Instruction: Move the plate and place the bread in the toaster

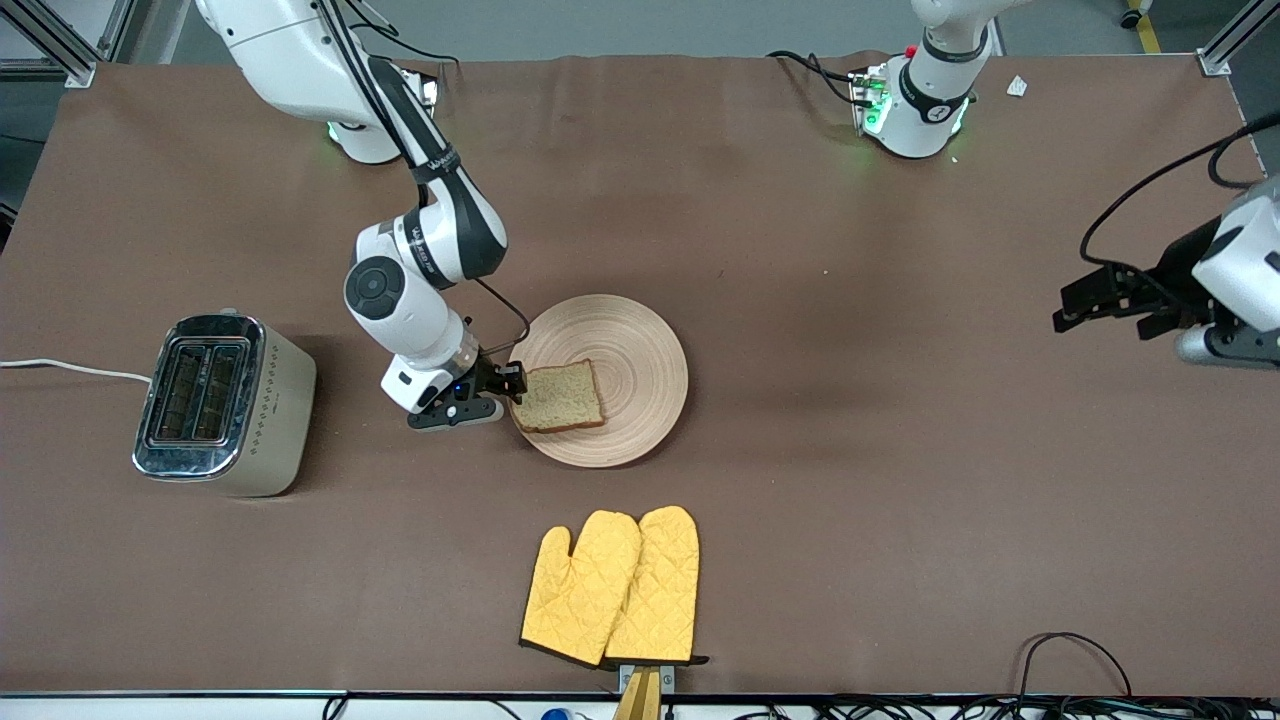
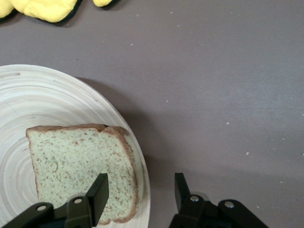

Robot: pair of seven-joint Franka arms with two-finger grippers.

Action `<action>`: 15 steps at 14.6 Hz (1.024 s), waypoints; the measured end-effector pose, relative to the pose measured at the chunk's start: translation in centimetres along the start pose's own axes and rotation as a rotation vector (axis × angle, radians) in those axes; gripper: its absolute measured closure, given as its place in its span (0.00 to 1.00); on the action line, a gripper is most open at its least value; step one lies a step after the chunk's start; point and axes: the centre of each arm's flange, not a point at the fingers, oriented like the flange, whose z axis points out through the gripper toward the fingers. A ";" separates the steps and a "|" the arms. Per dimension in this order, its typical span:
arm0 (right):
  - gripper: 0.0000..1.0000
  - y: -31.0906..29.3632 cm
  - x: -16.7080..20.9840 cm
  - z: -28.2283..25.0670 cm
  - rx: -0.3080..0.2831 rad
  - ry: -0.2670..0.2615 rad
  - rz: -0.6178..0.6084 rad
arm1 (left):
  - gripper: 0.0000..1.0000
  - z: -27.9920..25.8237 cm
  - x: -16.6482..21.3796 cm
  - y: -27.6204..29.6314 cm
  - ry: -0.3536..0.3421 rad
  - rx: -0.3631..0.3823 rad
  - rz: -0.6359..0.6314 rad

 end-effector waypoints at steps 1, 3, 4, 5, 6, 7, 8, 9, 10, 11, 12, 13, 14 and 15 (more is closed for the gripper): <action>0.38 -0.5 -0.2 0.2 0.000 0.000 -0.007 | 0.00 -0.7 -0.8 0.0 0.009 0.018 -0.007; 0.41 -1.1 -0.5 0.7 -0.001 -0.002 -0.012 | 0.00 -2.4 -2.4 0.0 0.030 0.040 -0.017; 0.42 -1.2 -0.5 1.0 -0.002 -0.003 -0.013 | 0.00 -3.1 -3.3 0.0 0.035 0.046 -0.022; 0.43 -1.2 -0.6 1.2 -0.003 -0.004 -0.013 | 0.00 -3.7 -4.2 -0.2 0.035 0.052 -0.028; 0.43 -1.1 -0.6 1.4 -0.004 -0.005 -0.013 | 0.00 -4.0 -5.1 -0.5 0.033 0.056 -0.037; 0.47 -1.1 -0.6 1.6 -0.005 -0.002 -0.012 | 0.00 -4.2 -6.0 -1.0 0.031 0.059 -0.048; 0.47 -1.1 -0.5 1.8 -0.005 0.003 -0.013 | 0.00 -4.2 -6.8 -1.5 0.028 0.060 -0.058; 0.51 -1.2 -0.5 2.0 -0.006 0.006 -0.014 | 0.00 -4.3 -7.5 -1.7 0.026 0.061 -0.062; 0.51 -1.2 -0.6 2.3 -0.007 0.007 -0.016 | 0.00 -4.4 -8.1 -1.6 0.022 0.062 -0.062; 0.56 -1.3 -0.6 2.4 -0.007 0.007 -0.017 | 0.00 -4.4 -8.6 -1.3 0.014 0.063 -0.059; 0.62 -1.3 -0.6 2.5 -0.007 0.008 -0.017 | 0.00 -4.5 -9.0 -1.0 0.008 0.064 -0.055; 0.62 -1.3 -0.6 2.4 -0.007 0.008 -0.017 | 0.00 -4.7 -9.3 -0.8 0.008 0.065 -0.051; 0.67 -1.3 -0.5 2.4 -0.007 0.009 -0.017 | 0.00 -4.8 -9.4 -0.5 0.011 0.068 -0.046; 0.73 -1.3 -0.5 2.4 -0.007 0.009 -0.017 | 0.00 -4.9 -9.5 -0.1 0.012 0.071 -0.039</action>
